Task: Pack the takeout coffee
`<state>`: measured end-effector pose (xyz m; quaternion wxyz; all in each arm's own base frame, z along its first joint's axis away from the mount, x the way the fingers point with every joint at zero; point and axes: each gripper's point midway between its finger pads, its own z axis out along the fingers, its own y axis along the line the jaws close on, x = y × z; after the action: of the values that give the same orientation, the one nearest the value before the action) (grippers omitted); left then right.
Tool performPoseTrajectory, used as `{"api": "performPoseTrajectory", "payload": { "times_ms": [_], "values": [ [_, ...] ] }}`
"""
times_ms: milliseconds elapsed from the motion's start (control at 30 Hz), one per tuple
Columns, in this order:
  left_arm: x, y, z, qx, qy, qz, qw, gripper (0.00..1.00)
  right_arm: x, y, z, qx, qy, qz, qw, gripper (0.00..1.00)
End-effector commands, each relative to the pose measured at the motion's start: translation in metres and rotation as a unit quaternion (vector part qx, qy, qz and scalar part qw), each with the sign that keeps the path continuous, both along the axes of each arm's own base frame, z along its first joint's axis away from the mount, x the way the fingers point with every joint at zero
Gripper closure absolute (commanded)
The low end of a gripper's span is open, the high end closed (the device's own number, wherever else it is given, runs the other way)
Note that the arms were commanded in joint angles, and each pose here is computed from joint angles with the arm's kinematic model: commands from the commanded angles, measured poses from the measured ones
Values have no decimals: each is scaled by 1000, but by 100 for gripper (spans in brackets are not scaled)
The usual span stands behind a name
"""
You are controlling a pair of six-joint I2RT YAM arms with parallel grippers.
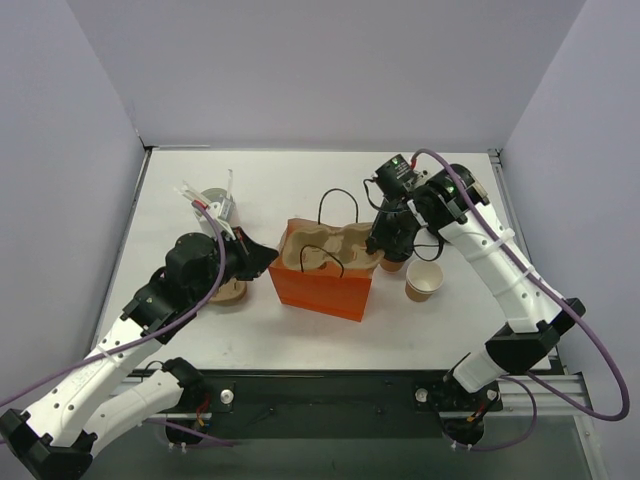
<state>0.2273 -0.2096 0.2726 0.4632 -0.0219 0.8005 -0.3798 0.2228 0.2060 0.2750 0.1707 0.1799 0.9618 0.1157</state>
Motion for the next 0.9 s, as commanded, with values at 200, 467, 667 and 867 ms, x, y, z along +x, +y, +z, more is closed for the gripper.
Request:
{"api": "performPoseTrajectory", "payload": {
  "times_ms": [200, 467, 667, 867],
  "values": [
    [-5, 0, 50, -4, -67, -25, 997, 66, -14, -7, 4, 15, -14, 7, 1000, 85],
    [-2, 13, 104, 23, -118, -7, 993, 59, -10, -7, 9, 24, -34, 9, 999, 92],
    [-4, -14, 112, 30, -84, -74, 993, 59, -10, -6, 12, 29, -42, 9, 999, 93],
    [-4, -43, 107, 4, -46, -121, 992, 50, -7, -8, 13, 23, -59, 8, 998, 93]
  ]
}}
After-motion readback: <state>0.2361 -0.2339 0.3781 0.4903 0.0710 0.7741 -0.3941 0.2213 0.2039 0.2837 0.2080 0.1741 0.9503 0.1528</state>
